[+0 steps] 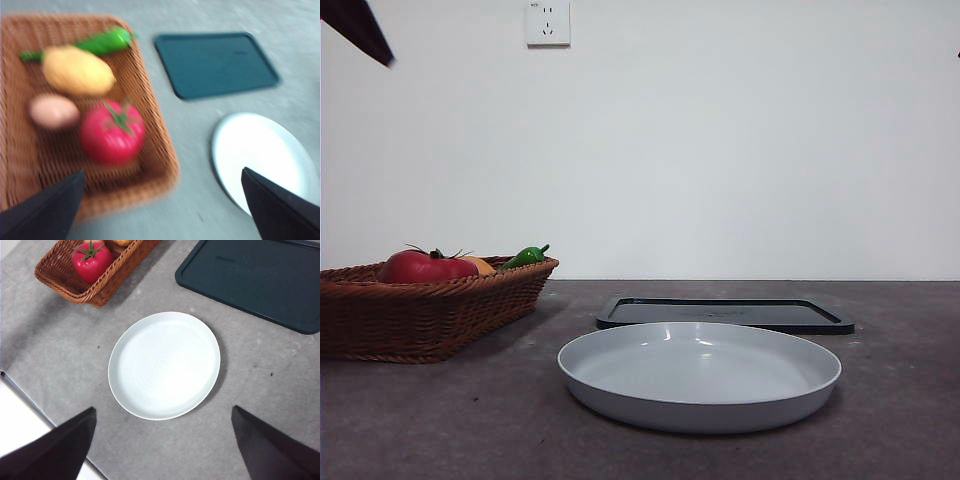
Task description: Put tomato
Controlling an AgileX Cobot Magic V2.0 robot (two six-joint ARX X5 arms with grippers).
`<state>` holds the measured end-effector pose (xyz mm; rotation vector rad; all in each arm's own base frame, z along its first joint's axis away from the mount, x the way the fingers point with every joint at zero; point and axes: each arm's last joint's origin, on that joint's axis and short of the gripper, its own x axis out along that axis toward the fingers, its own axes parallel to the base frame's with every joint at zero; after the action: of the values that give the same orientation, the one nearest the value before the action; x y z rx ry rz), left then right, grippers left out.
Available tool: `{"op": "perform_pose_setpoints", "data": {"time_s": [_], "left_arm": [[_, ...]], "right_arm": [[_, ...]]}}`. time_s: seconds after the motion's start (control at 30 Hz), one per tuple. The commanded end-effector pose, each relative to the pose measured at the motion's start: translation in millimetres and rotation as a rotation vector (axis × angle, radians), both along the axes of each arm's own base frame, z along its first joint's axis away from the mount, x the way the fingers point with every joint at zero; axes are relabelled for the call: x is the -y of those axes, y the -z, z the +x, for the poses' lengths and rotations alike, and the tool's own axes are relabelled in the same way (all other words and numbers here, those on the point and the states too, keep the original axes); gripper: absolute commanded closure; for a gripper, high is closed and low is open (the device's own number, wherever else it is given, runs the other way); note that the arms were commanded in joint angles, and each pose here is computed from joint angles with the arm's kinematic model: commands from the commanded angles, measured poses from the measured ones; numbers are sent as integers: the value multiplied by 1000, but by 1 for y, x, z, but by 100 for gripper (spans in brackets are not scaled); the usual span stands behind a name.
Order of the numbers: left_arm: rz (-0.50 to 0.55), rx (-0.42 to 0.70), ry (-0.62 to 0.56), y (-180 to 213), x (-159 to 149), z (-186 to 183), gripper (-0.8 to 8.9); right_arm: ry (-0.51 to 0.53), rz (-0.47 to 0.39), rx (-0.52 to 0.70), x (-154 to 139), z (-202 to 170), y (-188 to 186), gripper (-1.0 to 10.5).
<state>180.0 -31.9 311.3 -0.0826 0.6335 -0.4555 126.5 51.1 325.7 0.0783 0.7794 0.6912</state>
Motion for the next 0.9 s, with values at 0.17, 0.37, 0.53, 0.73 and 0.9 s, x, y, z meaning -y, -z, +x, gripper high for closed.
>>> {"op": "perform_pose_setpoints", "data": {"time_s": [0.17, 0.37, 0.53, 0.73, 0.9], "left_arm": [[138, 43, 29, 16, 13, 45, 310], [227, 29, 45, 41, 23, 74, 310], [243, 7, 60, 59, 28, 93, 310], [267, -27, 82, 78, 32, 106, 310], [278, -47, 96, 90, 34, 113, 310]], "right_arm": [[-6, 6, 13, -1, 1, -5, 517], [-4, 7, 7, -1, 0, -5, 517], [-4, 5, 1, -1, 0, -4, 517], [-4, 3, -7, -1, 0, -4, 517], [-3, -1, -19, 0, -1, -3, 517]]}}
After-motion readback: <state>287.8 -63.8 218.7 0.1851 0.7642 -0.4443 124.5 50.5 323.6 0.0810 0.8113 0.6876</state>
